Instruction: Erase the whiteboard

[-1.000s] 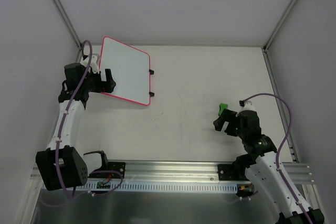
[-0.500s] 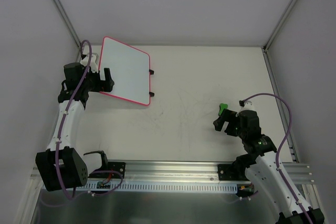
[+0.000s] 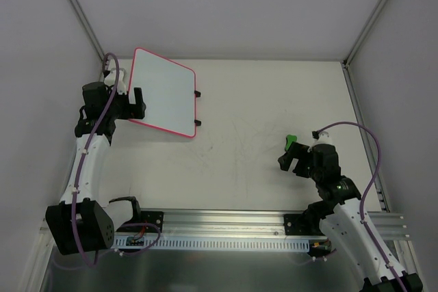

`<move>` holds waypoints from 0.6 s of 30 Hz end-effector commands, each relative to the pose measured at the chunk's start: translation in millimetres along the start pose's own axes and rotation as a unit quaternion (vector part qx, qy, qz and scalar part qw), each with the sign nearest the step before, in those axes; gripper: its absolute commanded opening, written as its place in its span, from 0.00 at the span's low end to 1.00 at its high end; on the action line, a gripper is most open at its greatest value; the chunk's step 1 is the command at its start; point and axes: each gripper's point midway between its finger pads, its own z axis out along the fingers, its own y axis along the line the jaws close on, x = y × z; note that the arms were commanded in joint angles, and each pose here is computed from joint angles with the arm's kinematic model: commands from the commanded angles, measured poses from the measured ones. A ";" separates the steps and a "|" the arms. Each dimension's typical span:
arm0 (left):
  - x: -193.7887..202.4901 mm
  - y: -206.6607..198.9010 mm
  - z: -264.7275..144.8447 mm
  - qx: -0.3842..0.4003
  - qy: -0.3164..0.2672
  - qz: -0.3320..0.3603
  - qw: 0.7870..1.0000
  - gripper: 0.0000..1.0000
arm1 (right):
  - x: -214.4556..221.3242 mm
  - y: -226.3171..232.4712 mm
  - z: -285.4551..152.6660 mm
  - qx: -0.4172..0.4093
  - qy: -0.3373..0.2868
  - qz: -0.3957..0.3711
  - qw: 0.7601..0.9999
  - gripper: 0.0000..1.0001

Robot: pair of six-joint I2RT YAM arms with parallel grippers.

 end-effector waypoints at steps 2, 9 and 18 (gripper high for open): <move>-19.7 8.5 -12.6 -0.035 -0.022 0.000 0.999 0.99 | -3.1 1.8 -0.9 -0.005 -0.011 0.007 1.000 0.99; -48.2 11.4 -36.0 -0.060 -0.064 -0.011 0.996 0.99 | -29.0 -1.4 -15.1 0.020 -0.048 -0.011 0.999 0.99; -108.9 -10.2 -110.0 -0.046 -0.138 -0.020 0.989 0.99 | -158.3 12.6 -105.0 0.089 -0.198 -0.119 0.969 0.99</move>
